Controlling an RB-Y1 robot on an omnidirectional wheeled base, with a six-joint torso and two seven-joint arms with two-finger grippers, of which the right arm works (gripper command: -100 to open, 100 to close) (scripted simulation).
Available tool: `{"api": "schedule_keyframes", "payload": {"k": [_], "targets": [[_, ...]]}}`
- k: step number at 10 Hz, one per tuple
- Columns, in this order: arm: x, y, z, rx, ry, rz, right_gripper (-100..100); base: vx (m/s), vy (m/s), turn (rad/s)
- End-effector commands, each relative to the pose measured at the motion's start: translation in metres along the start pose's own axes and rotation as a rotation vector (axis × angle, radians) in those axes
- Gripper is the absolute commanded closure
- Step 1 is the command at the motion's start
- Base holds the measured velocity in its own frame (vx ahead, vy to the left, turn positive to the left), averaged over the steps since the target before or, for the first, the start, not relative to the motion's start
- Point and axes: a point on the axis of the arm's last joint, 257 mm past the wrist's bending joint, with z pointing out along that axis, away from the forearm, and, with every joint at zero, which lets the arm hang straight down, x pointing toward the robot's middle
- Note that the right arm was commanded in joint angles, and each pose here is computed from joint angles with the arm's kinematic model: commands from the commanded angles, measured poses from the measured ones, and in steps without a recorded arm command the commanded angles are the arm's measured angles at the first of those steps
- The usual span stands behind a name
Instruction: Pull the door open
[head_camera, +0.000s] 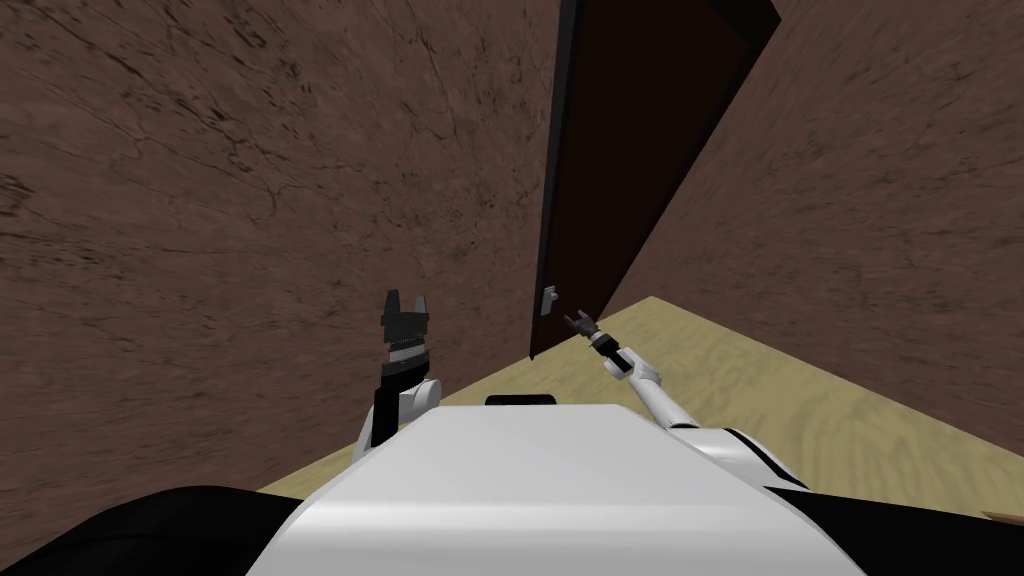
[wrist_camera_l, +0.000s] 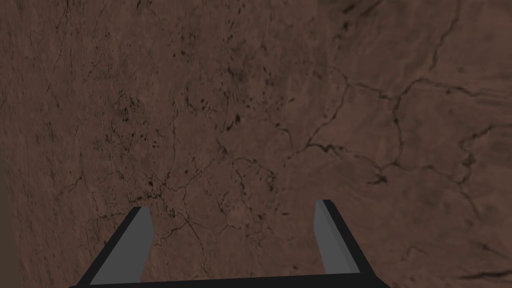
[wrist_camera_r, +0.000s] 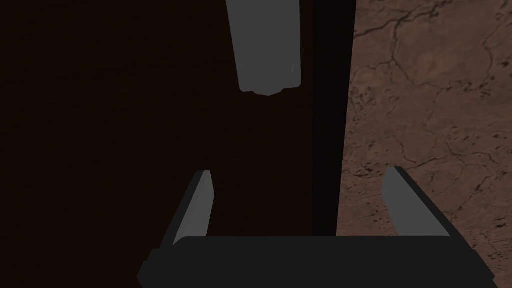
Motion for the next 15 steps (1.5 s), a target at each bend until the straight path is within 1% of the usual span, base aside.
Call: {"api": "schedule_keyframes", "payload": {"k": [1,2,4,10,11,12,15], "targets": [[0.0051,-0.0041,-0.0012,-0.003,0.017,-0.028,-100,0.073,-0.019,0.028],[0.0075,-0.0066,-0.0016,-0.004,0.027,-0.044,-100,0.073,-0.026,0.026],[0.0063,-0.0052,0.0007,0.003,0.021,-0.035,-100,0.073,0.013,0.026],[0.0088,-0.0070,0.0078,0.031,0.022,-0.035,-100,0.196,0.046,0.049],[0.0084,-0.0066,0.0073,0.028,0.021,-0.035,-100,0.078,0.021,0.009],[0.0084,-0.0066,0.0073,0.028,0.021,-0.035,100,-0.018,-0.009,0.003],[0.0084,-0.0066,0.0073,0.028,0.021,-0.035,100,-0.020,-0.005,0.000]]}}
